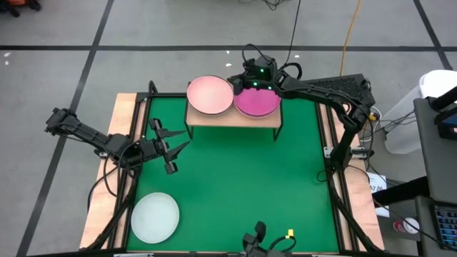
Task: Place and stack plates onto a shelf
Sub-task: Stack the white plate on top of the light orange plate on the shelf
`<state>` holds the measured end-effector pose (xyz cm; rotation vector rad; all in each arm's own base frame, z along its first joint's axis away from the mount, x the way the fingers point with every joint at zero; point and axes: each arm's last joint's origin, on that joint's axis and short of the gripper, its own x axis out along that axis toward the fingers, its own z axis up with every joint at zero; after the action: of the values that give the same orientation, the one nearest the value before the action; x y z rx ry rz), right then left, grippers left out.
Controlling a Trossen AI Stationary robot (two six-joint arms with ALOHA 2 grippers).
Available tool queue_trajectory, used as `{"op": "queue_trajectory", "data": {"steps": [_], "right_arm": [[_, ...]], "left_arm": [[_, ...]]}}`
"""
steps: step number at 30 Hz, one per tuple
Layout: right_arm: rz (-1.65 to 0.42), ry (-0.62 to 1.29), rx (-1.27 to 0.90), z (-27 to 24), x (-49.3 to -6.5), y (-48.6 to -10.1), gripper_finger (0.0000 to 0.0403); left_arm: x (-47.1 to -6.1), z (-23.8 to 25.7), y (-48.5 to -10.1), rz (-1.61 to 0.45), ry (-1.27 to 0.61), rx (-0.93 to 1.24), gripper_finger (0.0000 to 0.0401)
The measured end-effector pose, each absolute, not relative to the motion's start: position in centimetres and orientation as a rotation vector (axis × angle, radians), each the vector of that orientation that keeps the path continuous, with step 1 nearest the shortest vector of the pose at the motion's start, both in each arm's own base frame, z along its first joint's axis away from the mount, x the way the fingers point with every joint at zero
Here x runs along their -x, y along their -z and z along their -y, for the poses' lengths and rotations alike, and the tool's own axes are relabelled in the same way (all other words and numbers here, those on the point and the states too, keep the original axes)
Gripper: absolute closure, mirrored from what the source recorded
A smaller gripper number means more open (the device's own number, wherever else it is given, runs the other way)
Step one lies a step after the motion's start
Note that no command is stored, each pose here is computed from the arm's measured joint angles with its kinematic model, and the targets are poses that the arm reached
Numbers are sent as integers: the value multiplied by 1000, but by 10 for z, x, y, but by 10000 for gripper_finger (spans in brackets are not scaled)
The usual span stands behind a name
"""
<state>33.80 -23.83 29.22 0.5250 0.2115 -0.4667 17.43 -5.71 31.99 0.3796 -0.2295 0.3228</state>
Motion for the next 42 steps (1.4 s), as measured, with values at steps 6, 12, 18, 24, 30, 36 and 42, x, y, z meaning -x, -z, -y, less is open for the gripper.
{"op": "queue_trajectory", "data": {"steps": [6,12,18,24,30,36,42], "right_arm": [[-140,412,-403,223,-323,-331,263],[-79,255,-178,164,-288,-390,267],[-25,136,-66,100,-243,-410,272],[17,39,-50,62,-210,-390,273],[22,66,17,42,-197,-359,273],[-14,60,11,34,-198,-346,273],[3,38,14,29,-199,-347,273]], "left_arm": [[-175,57,-319,217,-320,-390,231],[-177,64,-301,43,-283,-470,231],[-181,72,-301,-211,-207,-407,231],[-201,93,-287,-535,-142,-302,231],[-214,140,-273,-824,26,-355,231],[-216,188,-268,-964,86,-71,231],[-202,229,-245,-1088,68,112,231]]}}
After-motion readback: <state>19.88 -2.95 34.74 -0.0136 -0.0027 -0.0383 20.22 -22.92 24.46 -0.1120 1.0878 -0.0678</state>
